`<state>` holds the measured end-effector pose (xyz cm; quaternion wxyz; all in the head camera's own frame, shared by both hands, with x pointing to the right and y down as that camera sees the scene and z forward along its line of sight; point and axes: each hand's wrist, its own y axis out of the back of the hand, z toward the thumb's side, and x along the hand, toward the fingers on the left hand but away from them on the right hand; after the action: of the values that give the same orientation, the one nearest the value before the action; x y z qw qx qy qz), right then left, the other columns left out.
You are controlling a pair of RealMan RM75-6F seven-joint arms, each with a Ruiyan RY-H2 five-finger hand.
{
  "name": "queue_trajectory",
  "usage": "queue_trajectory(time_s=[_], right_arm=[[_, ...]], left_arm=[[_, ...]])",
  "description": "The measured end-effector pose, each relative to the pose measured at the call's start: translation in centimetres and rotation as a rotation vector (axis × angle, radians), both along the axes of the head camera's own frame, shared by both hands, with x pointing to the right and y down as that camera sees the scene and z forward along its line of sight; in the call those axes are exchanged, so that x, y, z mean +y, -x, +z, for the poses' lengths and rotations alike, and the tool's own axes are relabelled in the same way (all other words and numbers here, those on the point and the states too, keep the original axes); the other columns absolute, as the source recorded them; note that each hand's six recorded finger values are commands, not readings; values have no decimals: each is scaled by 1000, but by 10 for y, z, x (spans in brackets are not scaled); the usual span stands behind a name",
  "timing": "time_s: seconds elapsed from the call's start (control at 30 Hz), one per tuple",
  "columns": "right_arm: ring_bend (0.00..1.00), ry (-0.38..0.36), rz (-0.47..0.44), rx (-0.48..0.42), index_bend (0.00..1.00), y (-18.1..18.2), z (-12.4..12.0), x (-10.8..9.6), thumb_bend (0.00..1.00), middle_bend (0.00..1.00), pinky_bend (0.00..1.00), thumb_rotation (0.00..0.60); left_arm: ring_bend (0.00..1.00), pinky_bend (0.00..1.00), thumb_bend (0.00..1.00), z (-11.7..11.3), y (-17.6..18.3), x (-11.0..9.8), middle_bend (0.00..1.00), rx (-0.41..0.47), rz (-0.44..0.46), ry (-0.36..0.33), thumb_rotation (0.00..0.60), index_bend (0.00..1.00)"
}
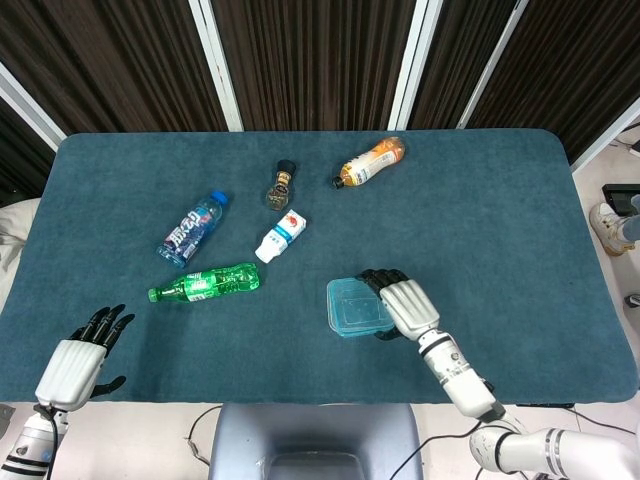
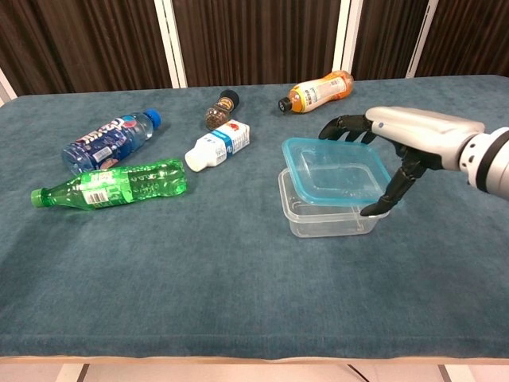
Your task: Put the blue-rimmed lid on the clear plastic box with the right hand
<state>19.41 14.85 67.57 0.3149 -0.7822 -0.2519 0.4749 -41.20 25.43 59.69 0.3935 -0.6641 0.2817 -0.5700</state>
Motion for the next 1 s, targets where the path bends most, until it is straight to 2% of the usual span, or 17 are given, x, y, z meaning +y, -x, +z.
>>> queue_trajectory(time_s=[0.2, 0.3, 0.43, 0.77, 1.0], right_arm=[[378, 16, 2, 11, 221, 3, 6, 1, 145, 366, 356, 600], [262, 27, -4, 13, 179, 4, 9, 3, 145, 271, 272, 600], [163, 36, -11, 15, 137, 5, 11, 4, 146, 174, 237, 600], [145, 31, -1, 14, 121, 6, 15, 2, 145, 145, 221, 600], [119, 54, -4, 18, 93, 2, 16, 5, 145, 111, 200, 600]], left_arm=[[98, 402, 433, 0, -2, 1, 75, 3, 9, 5, 600, 154], [100, 402, 433, 1, -2, 1, 77, 1, 10, 5, 600, 155], [102, 402, 433, 0, -2, 1, 80, 2, 9, 4, 600, 155], [102, 403, 433, 1, -2, 1, 83, 2, 13, 5, 600, 156], [103, 402, 433, 0, -2, 1, 85, 3, 10, 5, 600, 157]])
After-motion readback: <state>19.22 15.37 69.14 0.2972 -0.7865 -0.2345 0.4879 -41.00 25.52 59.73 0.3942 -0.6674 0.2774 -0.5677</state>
